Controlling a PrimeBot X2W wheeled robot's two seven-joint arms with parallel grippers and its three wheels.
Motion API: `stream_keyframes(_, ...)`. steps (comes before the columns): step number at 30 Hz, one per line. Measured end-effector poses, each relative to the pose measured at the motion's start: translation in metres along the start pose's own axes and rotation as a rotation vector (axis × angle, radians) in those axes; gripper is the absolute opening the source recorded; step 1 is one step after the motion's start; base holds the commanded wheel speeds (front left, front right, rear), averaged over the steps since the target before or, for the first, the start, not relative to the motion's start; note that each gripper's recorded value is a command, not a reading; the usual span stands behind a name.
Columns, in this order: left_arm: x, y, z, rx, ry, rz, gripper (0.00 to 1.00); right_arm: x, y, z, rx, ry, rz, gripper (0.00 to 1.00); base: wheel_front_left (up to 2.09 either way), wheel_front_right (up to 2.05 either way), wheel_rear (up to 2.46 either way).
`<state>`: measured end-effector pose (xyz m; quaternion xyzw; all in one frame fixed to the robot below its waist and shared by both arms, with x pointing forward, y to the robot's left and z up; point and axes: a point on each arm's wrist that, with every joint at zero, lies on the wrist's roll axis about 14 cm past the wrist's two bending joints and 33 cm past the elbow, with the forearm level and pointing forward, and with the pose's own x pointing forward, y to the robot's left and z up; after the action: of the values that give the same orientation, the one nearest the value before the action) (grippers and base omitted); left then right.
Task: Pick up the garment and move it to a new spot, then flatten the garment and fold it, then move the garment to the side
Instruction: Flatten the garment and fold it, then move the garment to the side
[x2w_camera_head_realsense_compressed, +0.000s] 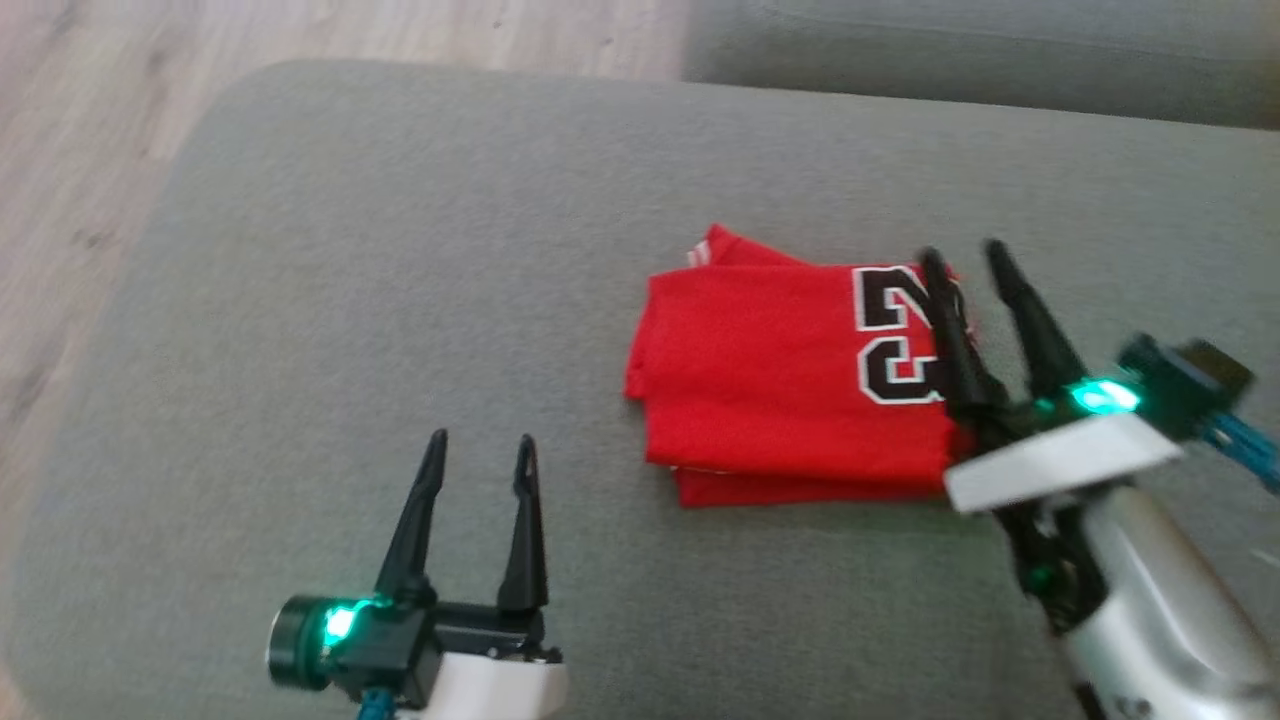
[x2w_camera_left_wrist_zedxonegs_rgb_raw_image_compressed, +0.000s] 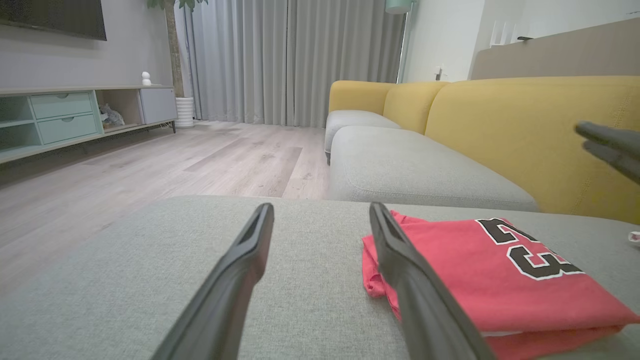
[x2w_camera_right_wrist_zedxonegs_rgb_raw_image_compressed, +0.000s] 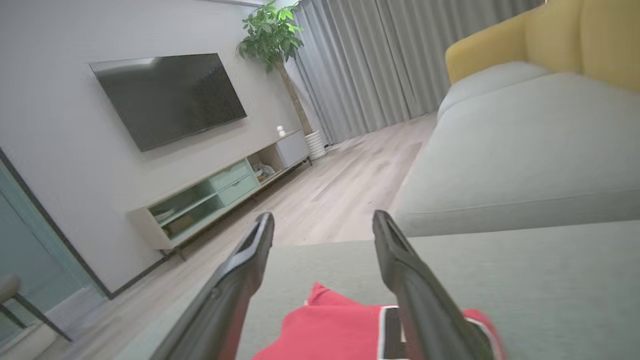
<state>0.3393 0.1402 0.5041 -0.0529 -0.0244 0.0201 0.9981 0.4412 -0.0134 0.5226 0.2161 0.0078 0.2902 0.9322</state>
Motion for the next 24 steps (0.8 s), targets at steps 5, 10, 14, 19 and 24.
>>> stream_keyframes(5, 0.002, -0.001, -0.002, 0.002, 0.002, -0.01, 1.0, -0.047, -0.05, 0.012, -0.103, -0.024, -0.147, 1.0, 0.0, 0.0, 0.0)
stream_keyframes(10, -0.004, -0.006, -0.005, -0.002, 0.011, -0.03, 1.0, -0.088, -0.063, 0.02, -0.168, -0.037, -0.227, 1.0, 0.0, 0.0, 0.0)
stream_keyframes(14, -0.014, -0.005, -0.008, -0.004, 0.021, -0.037, 1.0, -0.115, -0.058, 0.018, -0.23, -0.025, -0.249, 1.0, 0.0, 0.0, 0.0)
stream_keyframes(19, -0.028, -0.003, -0.016, -0.006, 0.045, -0.045, 1.0, -0.142, -0.053, 0.006, -0.264, 0.002, -0.295, 1.0, 0.0, 0.0, 0.0)
stream_keyframes(24, -0.033, 0.0, -0.018, -0.005, 0.049, -0.049, 1.0, -0.15, -0.047, 0.005, -0.274, -0.011, -0.314, 1.0, 0.0, 0.0, 0.0)
